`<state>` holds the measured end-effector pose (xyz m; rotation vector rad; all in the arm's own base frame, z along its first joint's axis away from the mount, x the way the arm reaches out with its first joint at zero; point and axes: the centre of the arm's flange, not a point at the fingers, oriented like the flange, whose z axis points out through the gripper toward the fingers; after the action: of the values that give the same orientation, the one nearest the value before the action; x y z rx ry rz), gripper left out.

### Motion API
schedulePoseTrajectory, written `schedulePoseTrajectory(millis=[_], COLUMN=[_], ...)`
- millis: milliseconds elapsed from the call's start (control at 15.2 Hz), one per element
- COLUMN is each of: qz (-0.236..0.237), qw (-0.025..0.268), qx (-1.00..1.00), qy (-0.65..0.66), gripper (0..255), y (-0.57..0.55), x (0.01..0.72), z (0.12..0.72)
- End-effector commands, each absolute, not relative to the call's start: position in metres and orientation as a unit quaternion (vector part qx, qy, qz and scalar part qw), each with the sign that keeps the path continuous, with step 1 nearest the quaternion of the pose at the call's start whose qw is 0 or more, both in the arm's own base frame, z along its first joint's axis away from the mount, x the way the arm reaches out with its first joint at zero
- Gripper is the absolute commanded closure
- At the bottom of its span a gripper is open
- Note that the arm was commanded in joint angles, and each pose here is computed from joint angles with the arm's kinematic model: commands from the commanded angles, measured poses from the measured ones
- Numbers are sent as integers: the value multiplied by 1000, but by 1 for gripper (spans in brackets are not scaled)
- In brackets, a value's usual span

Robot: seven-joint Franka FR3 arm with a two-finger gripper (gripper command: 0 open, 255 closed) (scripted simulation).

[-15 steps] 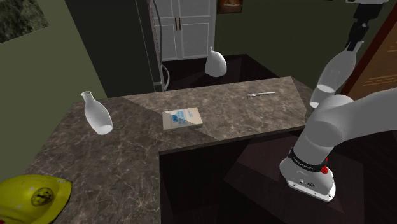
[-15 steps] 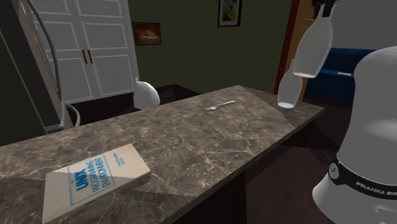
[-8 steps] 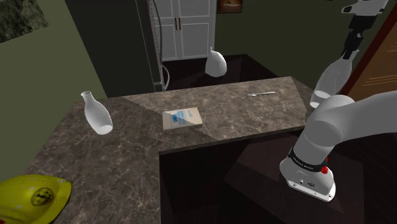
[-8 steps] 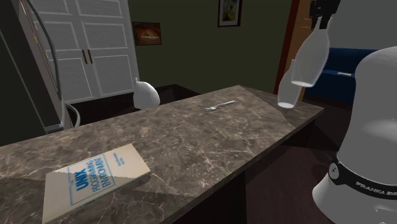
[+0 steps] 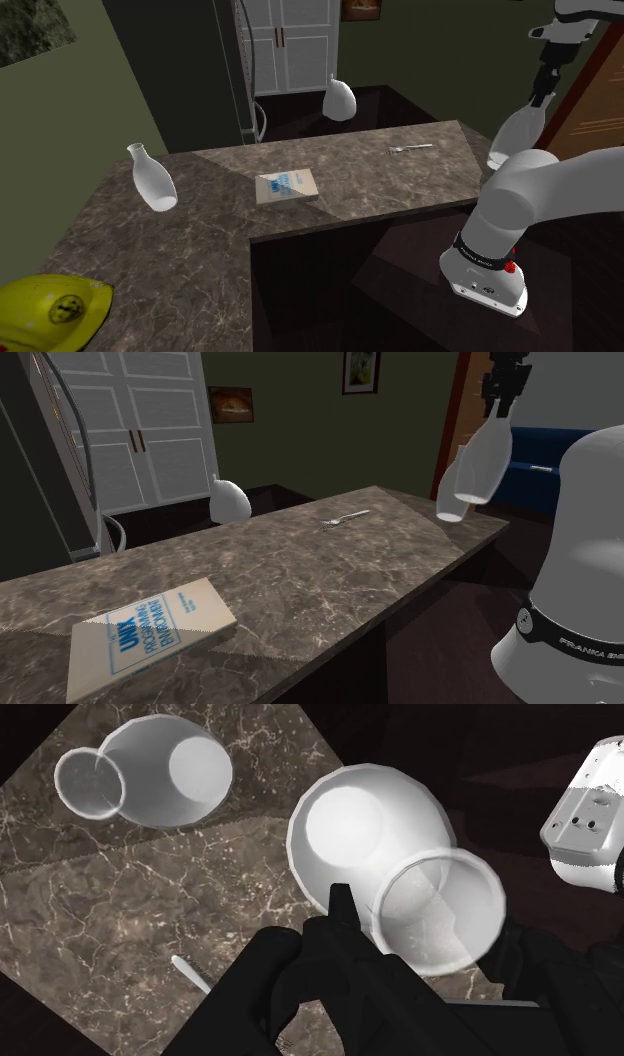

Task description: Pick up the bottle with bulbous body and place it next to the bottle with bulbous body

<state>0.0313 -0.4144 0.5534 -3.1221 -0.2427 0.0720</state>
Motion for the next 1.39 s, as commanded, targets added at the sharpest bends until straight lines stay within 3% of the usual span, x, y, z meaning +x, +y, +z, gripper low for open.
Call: schedulePoseTrajectory(millis=[0, 1320], qz=[23, 23], qw=[4, 4], qx=[-997, -997], qy=[-78, -78], gripper=[255, 255], y=[-415, -415], x=[32, 32], z=[543, 438])
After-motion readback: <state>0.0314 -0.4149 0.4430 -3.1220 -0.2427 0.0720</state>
